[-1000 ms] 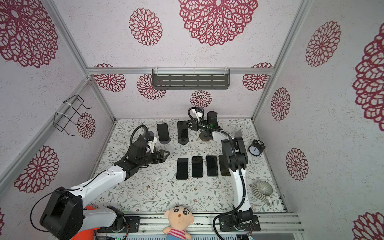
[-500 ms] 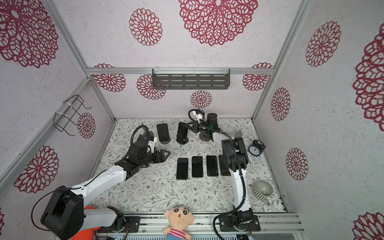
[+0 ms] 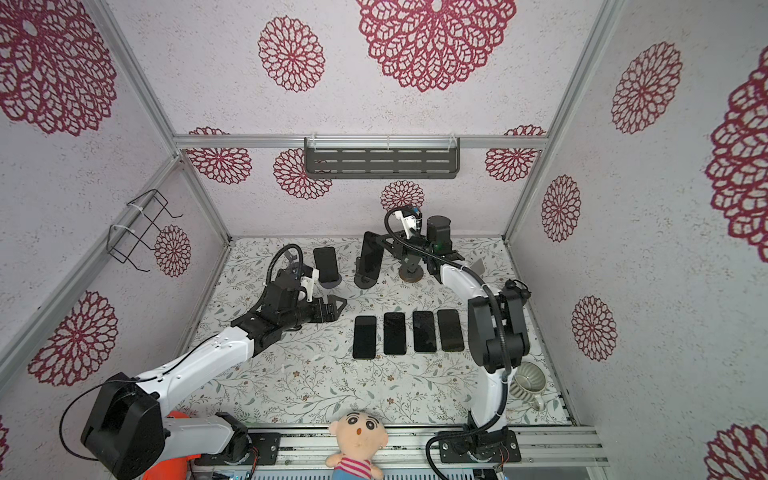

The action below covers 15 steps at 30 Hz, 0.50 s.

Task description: Remove the phone from the phone stand

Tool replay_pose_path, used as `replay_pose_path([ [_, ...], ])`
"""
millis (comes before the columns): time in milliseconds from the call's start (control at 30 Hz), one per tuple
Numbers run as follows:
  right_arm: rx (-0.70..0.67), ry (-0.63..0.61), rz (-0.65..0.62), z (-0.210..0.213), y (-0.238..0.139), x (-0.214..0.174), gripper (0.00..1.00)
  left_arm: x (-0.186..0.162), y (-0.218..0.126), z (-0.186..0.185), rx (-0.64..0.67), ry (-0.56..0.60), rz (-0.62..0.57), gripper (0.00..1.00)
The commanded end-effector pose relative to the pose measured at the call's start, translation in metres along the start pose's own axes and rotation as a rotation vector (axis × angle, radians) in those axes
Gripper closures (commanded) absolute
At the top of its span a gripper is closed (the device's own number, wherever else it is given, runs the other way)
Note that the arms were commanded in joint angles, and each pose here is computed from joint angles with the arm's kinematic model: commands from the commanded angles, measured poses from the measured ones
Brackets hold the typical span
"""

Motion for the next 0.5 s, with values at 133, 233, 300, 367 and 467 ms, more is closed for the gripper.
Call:
replay_pose_path([
  [133, -0.23, 0.143, 0.16, 0.009, -0.047, -0.037, 1.0, -0.004, 0.015, -0.04, -0.031, 0.154, 0.054, 0.03],
  [233, -0.25, 0.193, 0.196, 0.021, -0.062, -0.057, 1.0, -0.011, 0.031, -0.054, -0.045, 0.204, 0.097, 0.03],
  [300, -0.27, 0.217, 0.228, 0.026, -0.071, -0.07, 1.0, -0.018, 0.042, -0.063, -0.05, 0.236, 0.121, 0.03],
  [367, -0.283, 0.239, 0.257, 0.031, -0.078, -0.08, 1.0, -0.024, 0.053, -0.07, -0.055, 0.256, 0.141, 0.03],
  [467, -0.287, 0.255, 0.272, 0.038, -0.085, -0.088, 1.0, -0.036, 0.069, -0.083, -0.112, 0.252, 0.19, 0.02],
])
Point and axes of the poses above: each gripper's point midway between its finger pads, its own y axis out along the fingers, its own z axis along the line the jaws close on, x = y × z, the point moved 1 cm from there along -y, back along the fingers, and after that the axes turned 15 degrees about -y, right-handed, at the moved point
